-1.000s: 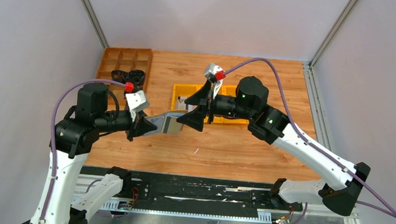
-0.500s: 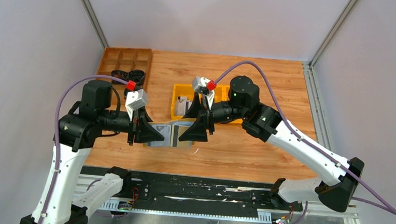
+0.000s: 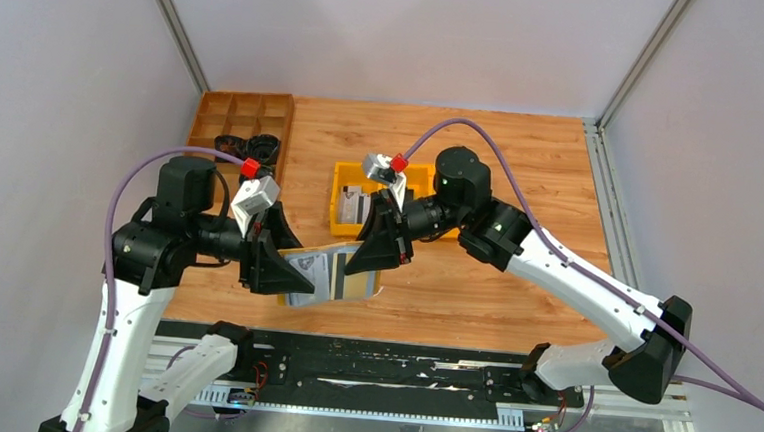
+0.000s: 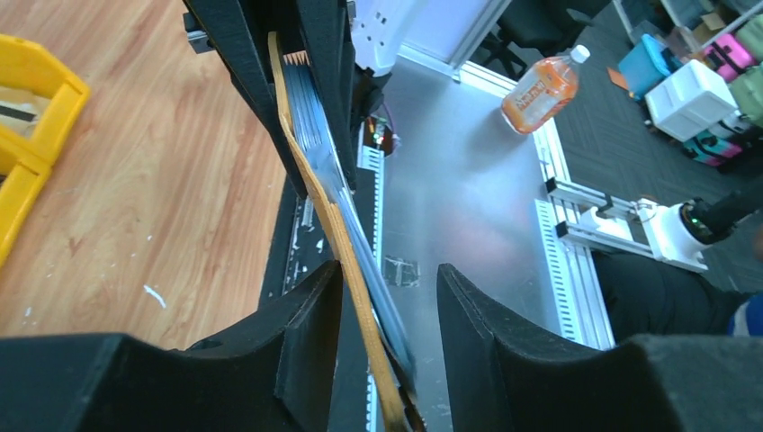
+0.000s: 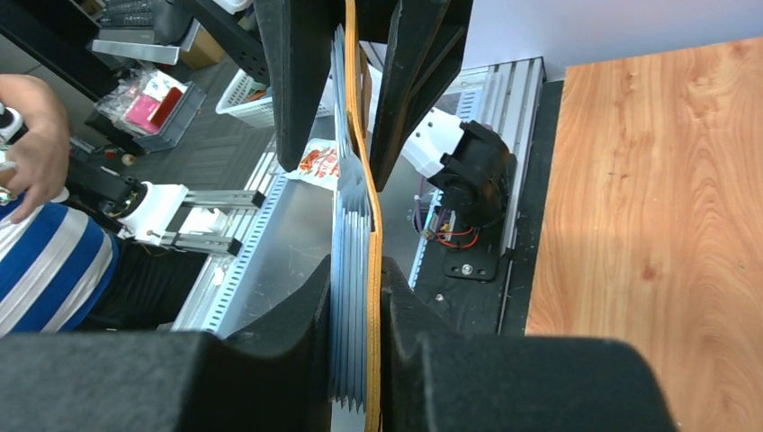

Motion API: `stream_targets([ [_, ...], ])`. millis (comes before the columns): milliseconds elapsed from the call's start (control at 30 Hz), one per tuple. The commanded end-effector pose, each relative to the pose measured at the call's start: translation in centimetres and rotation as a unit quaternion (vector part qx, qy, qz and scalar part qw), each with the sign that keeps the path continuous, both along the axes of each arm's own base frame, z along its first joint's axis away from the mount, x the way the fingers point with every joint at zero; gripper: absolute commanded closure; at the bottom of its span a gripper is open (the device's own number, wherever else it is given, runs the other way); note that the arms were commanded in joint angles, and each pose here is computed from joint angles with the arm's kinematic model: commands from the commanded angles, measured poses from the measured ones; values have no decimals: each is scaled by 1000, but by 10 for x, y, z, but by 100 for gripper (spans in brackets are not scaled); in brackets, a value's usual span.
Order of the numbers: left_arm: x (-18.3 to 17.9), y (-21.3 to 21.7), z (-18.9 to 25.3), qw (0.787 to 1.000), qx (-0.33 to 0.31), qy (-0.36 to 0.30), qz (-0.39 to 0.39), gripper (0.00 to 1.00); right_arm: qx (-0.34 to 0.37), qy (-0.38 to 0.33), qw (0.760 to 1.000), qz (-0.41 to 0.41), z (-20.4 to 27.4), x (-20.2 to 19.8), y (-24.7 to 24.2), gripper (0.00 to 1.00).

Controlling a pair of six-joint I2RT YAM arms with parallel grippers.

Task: Take the credit cards out of the card holder
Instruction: Remove the credit card from the card holder.

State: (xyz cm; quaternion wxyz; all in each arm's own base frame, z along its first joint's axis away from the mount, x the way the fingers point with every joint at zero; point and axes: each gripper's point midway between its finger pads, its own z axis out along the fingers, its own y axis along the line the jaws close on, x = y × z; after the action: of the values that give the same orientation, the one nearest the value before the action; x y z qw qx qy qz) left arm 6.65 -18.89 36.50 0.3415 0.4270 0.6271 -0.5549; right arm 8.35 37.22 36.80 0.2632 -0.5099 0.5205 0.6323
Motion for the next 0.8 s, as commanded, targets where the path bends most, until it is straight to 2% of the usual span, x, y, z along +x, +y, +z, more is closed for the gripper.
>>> stream_targets([
  [0, -7, -2, 1, 999, -22, 18, -31, 51, 32, 0, 999, 18, 17, -10, -10, 100],
  [167, -2, -1, -13, 1000, -5, 22, -12, 52, 27, 8, 1000, -8, 19, -2, -12, 100],
  [233, 3, 1, -19, 1000, 12, 12, 8, 59, 28, 12, 999, -18, 22, 0, -13, 100],
  [367, 14, 4, -29, 998, 40, 5, 43, 79, 42, 22, 999, -20, 29, -2, -14, 100],
  [567, 10, 4, -21, 999, 29, -17, 32, 96, 48, 40, 998, -17, 29, -1, -10, 100],
  [600, 10, 4, -19, 999, 28, -26, 32, 100, 45, 41, 998, -14, 27, -1, -10, 97],
  [700, 9, 5, -14, 998, 28, -49, 35, 100, 37, 43, 998, -15, 21, 0, -8, 82],
  [767, 8, 5, -12, 997, 26, -59, 35, 100, 29, 43, 999, -14, 16, 1, -7, 76],
])
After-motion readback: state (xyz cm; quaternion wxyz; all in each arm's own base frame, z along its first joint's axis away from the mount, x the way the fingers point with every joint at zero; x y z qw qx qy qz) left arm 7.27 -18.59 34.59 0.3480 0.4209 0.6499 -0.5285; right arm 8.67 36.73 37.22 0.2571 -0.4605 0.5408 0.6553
